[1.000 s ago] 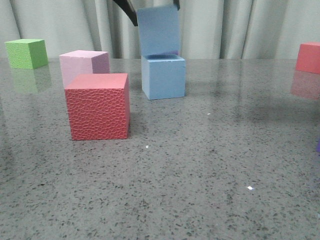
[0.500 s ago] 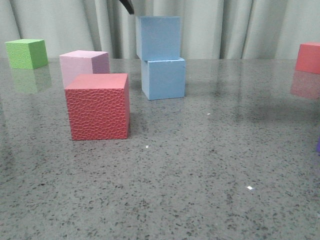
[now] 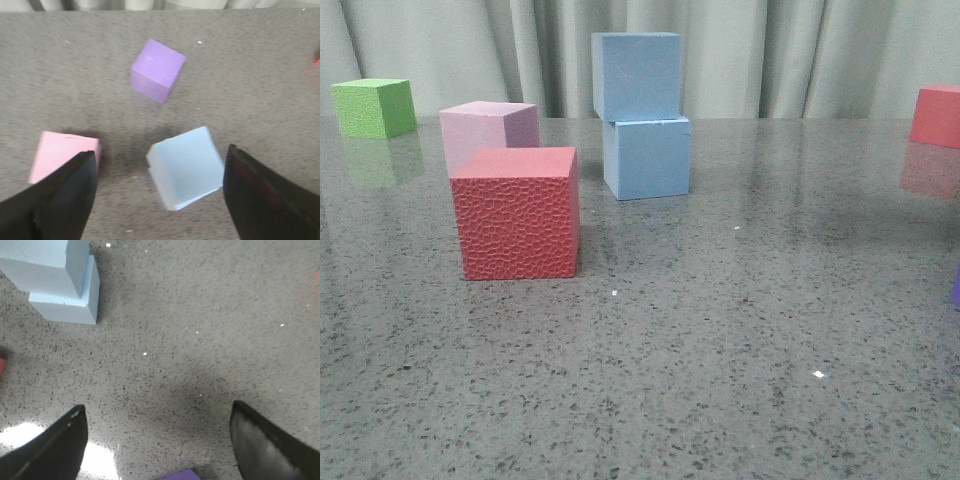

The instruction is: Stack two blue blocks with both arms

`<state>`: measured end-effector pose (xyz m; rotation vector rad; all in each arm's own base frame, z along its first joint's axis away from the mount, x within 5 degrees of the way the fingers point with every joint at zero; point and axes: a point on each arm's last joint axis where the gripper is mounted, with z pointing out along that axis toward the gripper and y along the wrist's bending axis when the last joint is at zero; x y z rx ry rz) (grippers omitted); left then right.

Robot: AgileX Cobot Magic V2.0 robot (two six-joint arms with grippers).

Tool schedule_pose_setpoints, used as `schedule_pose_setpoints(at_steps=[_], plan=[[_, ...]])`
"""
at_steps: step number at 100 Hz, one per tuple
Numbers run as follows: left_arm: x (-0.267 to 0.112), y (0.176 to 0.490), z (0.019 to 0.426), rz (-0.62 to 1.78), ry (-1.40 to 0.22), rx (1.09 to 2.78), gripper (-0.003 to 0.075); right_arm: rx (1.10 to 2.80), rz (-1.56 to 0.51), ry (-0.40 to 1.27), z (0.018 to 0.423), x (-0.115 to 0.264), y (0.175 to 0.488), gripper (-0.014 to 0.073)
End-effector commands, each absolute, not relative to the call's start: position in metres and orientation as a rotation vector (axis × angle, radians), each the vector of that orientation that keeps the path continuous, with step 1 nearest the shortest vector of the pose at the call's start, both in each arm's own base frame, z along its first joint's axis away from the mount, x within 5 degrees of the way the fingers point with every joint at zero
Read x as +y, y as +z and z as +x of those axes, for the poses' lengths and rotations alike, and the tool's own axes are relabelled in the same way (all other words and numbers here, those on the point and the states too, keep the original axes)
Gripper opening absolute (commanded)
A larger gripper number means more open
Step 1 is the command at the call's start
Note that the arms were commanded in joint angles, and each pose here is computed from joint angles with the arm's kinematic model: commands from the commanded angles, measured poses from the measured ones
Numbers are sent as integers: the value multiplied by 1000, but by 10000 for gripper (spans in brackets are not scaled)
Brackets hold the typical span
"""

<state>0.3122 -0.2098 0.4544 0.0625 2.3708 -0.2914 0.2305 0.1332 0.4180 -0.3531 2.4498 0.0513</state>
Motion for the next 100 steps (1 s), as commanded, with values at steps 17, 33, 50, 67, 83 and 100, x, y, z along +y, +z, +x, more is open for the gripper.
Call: schedule_pose_setpoints(at_steps=[17,33,50,67,83,100], plan=[[-169,468,275,97,-103,2308,502,2214,-282,59,192,97,469,579],[-150,466,255,111,-70,2272,502,2167,-256,29,171,77,472,579],[-128,472,227,102,-114,2190,477,2162,-168,-25,151,57,452,579],[-104,478,199,69,-138,2096,369,2133,-102,-38,133,40,430,579],[-84,479,174,51,-149,2050,210,2089,-88,-18,112,25,420,577],[-67,473,152,56,-174,2013,29,2034,-81,-9,93,11,412,403]])
